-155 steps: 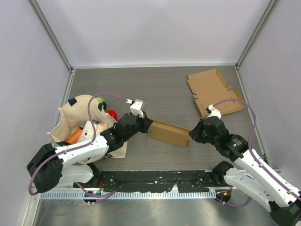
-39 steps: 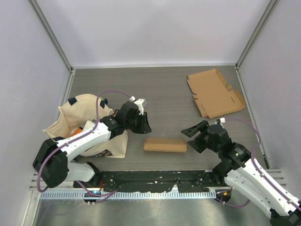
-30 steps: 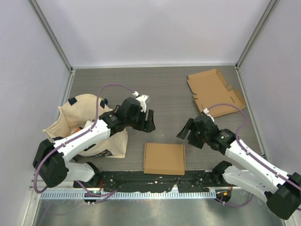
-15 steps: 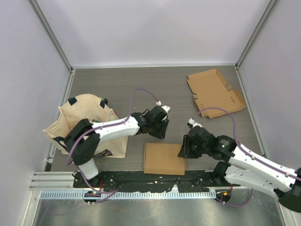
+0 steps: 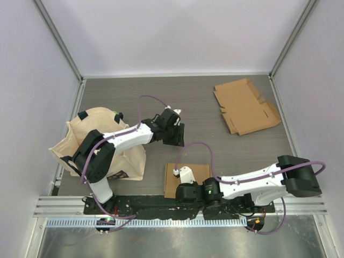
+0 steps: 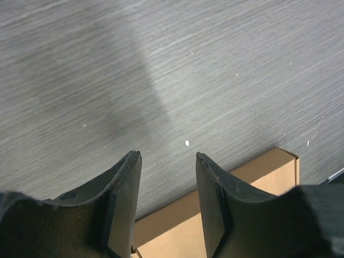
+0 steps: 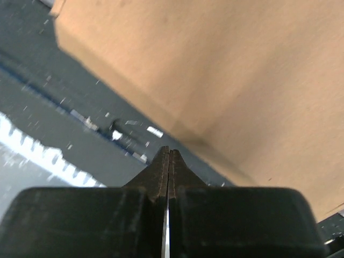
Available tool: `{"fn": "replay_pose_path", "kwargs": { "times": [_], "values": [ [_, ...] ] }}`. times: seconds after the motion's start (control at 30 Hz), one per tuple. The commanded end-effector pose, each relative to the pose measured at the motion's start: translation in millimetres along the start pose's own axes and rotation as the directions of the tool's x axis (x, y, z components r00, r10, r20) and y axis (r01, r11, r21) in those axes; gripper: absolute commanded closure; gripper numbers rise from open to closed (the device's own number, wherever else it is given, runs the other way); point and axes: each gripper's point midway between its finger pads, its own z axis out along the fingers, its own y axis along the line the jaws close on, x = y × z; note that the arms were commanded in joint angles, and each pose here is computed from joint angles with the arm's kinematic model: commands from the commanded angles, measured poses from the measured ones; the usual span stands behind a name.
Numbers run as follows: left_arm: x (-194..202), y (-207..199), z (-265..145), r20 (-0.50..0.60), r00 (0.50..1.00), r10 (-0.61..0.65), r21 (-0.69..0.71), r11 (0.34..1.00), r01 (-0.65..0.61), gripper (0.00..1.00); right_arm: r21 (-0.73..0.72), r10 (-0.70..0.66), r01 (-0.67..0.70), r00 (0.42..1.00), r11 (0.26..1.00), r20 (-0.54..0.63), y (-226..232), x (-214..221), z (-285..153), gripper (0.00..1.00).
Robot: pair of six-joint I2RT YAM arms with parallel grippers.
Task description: Fold the paper box
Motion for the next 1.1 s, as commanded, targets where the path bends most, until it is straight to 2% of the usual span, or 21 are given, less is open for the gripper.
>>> {"fn": "replay_pose_path", "kwargs": {
  "times": [0.0,0.17,0.3,0.37,0.47,0.57,0.6,0.7,0.73,0.77,0.87,1.07],
  "values": [
    [-16,-18,-5,0.006,1.0,-0.005,0.09,0.996,0.005,0.52,0.101,0.009,-0.03,0.978,0.994,0.209,-3,-47,5,0.99],
    [-26,-12,-2,0.037,0.999,-0.024,0.074,0.997,0.021,0.52,0.222,0.129,-0.185,0.961,0.957,0.244,-54,-58,15,0.99],
    [-39,-6,-4,0.07,0.997,-0.041,0.064,0.997,0.037,0.52,0.259,0.185,-0.277,0.926,0.925,0.33,-94,-85,3,0.99],
    [-51,-5,-6,0.087,0.995,-0.053,0.069,0.996,0.047,0.51,0.3,0.218,-0.323,0.916,0.898,0.335,-122,-91,0,0.99],
    [-67,0,-5,0.104,0.993,-0.056,0.05,0.997,0.051,0.51,0.33,0.251,-0.368,0.904,0.869,0.346,-139,-89,-14,0.99],
    [-85,9,-3,0.133,0.99,-0.049,0.005,0.999,0.049,0.51,0.34,0.364,-0.493,0.852,0.801,0.377,-151,-78,-30,0.99],
    [-89,10,-1,0.139,0.989,-0.043,-0.005,0.999,0.044,0.51,0.314,0.461,-0.594,0.79,0.741,0.405,-153,-75,-31,0.99],
    [-95,12,15,0.112,0.993,-0.028,-0.031,0.999,0.032,0.51,0.244,0.586,-0.699,0.704,0.672,0.401,-151,-59,-35,0.99],
    [-99,9,18,0.108,0.994,-0.023,-0.025,0.999,0.026,0.52,0.191,0.651,-0.756,0.641,0.626,0.407,-148,-58,-34,0.99],
    [-91,13,31,0.077,0.997,-0.02,-0.041,0.999,0.023,0.54,0.153,0.685,-0.78,0.611,0.607,0.396,-148,-50,-30,0.99],
    [-84,7,45,0.041,0.999,-0.005,-0.025,1.0,0.006,0.58,0.101,0.755,-0.845,0.517,0.525,0.404,-156,-35,-26,0.99],
    [-66,-15,67,0.003,1.0,0.03,0.027,0.999,-0.03,0.69,0.047,0.784,-0.89,0.424,0.454,0.453,-171,-31,-19,0.99]
  ]
}}
